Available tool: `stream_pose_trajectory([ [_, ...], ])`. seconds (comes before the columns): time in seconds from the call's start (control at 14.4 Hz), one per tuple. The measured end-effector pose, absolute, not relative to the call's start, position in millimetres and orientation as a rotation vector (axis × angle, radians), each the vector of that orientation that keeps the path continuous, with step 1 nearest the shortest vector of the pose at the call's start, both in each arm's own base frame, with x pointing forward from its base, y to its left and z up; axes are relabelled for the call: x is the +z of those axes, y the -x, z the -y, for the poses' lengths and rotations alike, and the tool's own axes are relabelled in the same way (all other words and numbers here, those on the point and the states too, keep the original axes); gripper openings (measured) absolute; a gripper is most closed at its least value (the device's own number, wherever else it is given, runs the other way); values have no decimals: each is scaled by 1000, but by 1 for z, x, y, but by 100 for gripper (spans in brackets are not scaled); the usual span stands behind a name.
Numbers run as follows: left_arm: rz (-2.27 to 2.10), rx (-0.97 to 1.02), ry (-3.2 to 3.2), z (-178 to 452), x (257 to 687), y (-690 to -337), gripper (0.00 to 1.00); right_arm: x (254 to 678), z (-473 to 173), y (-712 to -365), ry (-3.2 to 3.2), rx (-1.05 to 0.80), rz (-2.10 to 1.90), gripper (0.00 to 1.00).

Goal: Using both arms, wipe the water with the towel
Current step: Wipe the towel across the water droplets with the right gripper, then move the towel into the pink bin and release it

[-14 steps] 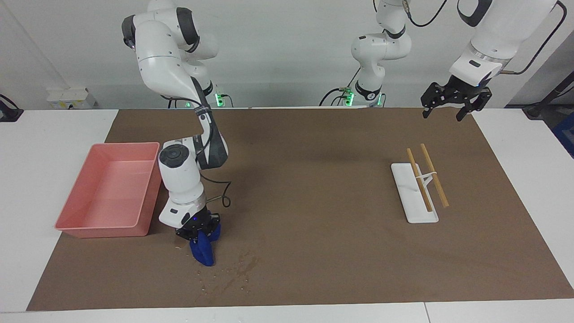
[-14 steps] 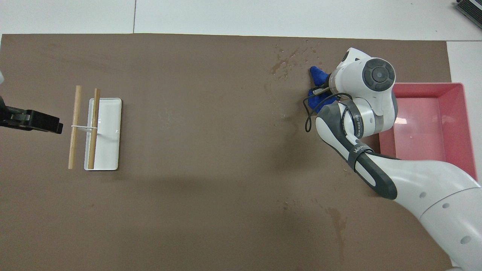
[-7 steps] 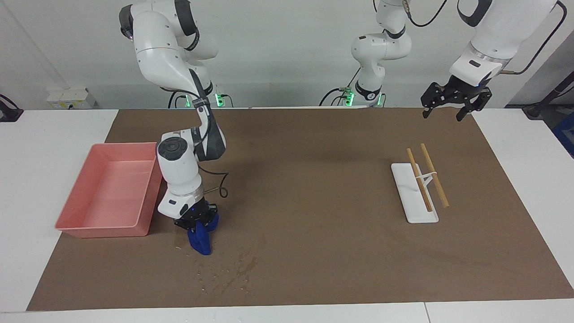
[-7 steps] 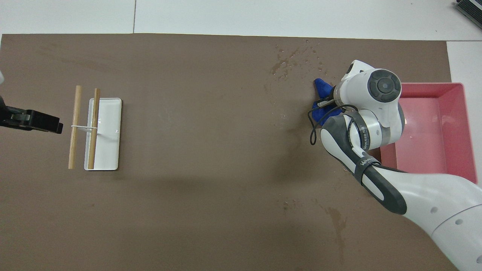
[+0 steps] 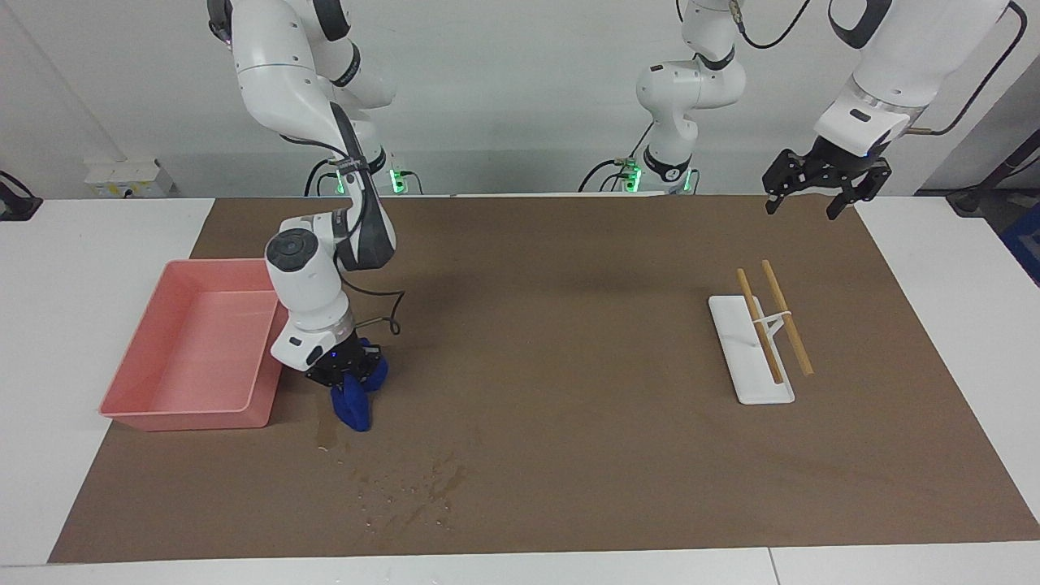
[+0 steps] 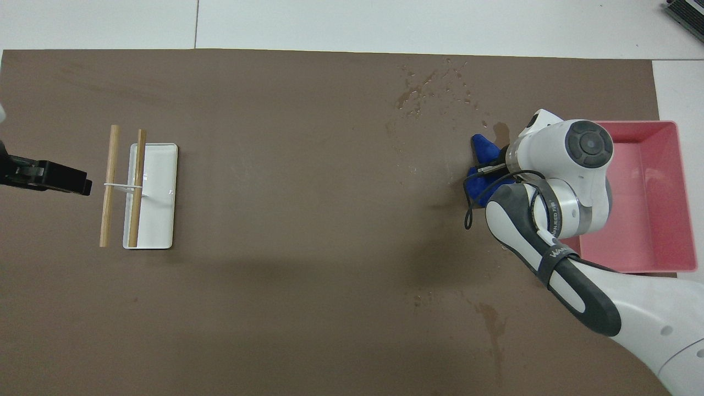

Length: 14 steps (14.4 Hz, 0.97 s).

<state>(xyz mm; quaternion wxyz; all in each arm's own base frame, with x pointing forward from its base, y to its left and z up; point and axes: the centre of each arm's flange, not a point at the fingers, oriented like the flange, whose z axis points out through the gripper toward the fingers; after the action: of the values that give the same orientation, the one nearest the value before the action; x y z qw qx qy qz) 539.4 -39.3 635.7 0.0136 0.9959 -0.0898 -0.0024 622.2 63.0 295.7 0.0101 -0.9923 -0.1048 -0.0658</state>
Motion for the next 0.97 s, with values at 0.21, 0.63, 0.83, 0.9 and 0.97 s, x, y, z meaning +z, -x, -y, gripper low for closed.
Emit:
stream_pose_trajectory([
  [0.21, 280, -7, -3102, 39, 636, -539, 100, 295, -49, -607, 3059, -171, 192, 16],
  [0.63, 280, -7, -3102, 39, 636, -539, 100, 296, -40, -567, 3027, 63, 1, 16],
  [0.83, 280, -7, -3102, 39, 636, -539, 100, 296, -46, -547, 3025, 213, -14, 16],
  [0.9, 280, -7, -3102, 39, 636, -539, 100, 296, -48, -538, 3021, 287, -3, 16],
  [0.97, 280, -7, -3102, 39, 636, -539, 100, 300, -51, -530, 3015, 366, 10, 16],
])
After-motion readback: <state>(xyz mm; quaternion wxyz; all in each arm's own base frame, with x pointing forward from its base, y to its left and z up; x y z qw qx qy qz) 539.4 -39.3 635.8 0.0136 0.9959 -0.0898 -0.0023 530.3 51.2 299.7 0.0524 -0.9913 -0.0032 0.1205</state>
